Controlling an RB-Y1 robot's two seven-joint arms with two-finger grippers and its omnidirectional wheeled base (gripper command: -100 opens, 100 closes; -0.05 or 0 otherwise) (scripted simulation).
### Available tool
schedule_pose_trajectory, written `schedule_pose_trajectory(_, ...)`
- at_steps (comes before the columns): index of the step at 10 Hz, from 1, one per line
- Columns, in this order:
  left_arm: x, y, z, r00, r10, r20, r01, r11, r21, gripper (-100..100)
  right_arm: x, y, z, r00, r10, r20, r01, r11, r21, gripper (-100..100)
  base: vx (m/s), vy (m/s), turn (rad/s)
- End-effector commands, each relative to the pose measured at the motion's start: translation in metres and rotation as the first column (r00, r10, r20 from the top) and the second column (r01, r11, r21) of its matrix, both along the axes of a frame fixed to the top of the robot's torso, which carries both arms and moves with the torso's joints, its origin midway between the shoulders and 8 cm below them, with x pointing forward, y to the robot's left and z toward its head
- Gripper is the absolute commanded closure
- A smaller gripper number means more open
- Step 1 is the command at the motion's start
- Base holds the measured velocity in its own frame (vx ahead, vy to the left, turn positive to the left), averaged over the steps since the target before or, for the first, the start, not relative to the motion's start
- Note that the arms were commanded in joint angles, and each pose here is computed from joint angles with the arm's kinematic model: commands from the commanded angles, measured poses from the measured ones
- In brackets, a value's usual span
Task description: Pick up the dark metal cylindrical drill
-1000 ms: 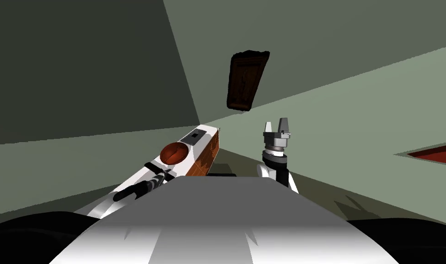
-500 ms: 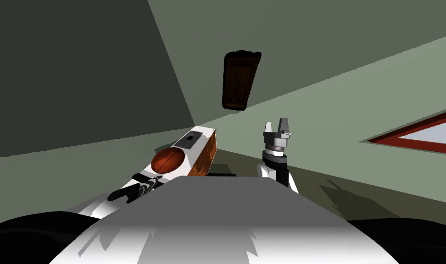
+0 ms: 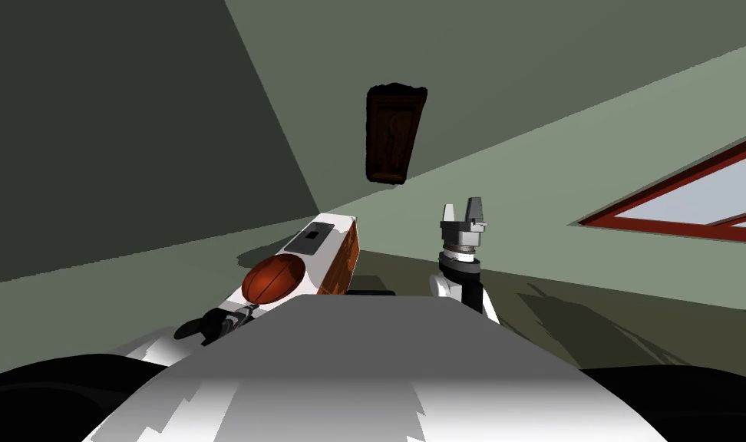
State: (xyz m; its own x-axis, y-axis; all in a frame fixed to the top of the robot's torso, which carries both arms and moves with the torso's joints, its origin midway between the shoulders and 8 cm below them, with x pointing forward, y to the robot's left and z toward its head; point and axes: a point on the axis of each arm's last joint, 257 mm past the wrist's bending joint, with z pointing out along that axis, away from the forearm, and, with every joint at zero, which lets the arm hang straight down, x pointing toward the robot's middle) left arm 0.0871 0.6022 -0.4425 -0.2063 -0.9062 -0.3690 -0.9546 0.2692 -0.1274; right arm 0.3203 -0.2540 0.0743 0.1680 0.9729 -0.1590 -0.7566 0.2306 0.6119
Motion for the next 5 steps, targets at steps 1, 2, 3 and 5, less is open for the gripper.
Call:
schedule_pose_trajectory(1, 0.0, 0.0, 0.0, 1.0, 0.0, 0.0, 0.0, 1.0, 0.0, 0, 0.0, 0.0, 0.0, 1.0, 0.0, 0.0, 0.0, 1.0, 0.0, 0, 0.001, 0.006, 0.002)
schedule_pose_trajectory(2, -0.017, 0.002, -0.007, 1.0, 0.012, -0.008, -0.012, 1.0, -0.017, -100, 0.0, 0.0, 0.0, 1.0, 0.0, 0.0, 0.0, 1.0, 0.0, 0, 0.019, -0.013, -0.118)
schedule_pose_trajectory(3, -0.017, 0.001, -0.007, 1.0, 0.014, -0.009, -0.015, 1.0, -0.023, -100, 0.0, 0.0, 0.0, 1.0, 0.0, 0.0, 0.0, 1.0, 0.0, 0, 0.024, -0.019, -0.086)
schedule_pose_trajectory(5, -0.034, 0.003, -0.013, 0.999, 0.03, -0.016, -0.031, 0.999, -0.041, -100, 0.0, 0.0, 0.0, 1.0, 0.0, 0.0, 0.0, 1.0, 0.0, 0, 0.027, -0.024, -0.089)
